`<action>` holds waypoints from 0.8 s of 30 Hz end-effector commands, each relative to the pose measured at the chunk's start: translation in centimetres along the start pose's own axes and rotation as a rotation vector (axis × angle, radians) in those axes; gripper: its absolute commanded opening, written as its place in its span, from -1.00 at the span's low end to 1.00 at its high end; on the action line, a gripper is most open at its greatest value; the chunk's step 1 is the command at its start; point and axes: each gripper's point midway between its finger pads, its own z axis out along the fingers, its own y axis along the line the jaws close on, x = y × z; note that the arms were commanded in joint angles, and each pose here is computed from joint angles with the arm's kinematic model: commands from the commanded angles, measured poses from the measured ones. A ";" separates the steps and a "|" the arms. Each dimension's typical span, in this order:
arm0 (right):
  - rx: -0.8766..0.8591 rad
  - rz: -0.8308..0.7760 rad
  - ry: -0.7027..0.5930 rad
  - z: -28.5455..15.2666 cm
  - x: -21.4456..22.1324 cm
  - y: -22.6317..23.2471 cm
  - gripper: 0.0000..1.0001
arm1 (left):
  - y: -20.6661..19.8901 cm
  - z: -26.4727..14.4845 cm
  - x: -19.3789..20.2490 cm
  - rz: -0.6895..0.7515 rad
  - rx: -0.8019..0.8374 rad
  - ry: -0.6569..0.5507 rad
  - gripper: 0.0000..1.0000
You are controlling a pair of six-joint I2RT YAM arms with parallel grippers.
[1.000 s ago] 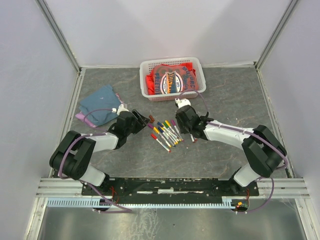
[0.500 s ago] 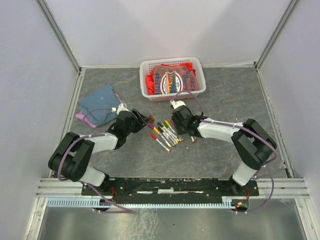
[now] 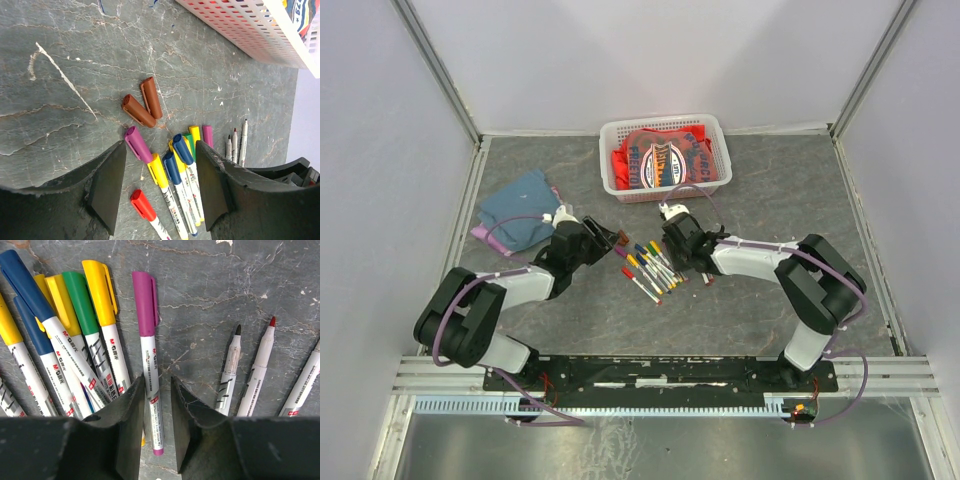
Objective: Open the pen caps
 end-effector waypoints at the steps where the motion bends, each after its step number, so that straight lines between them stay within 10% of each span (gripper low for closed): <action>1: -0.006 0.006 -0.014 0.3 -0.7 0.5 -0.35 | -2.2 -0.2 -1.4 0.024 0.070 -0.032 0.29; 11: 0.013 0.016 -0.029 -0.4 -0.7 -0.1 -0.97 | -5.1 0.0 -1.0 0.009 0.160 0.012 0.35; 24: -0.023 0.047 -0.192 -4.3 -3.6 -0.4 -0.98 | -10.7 0.8 2.4 -0.005 0.357 0.161 0.38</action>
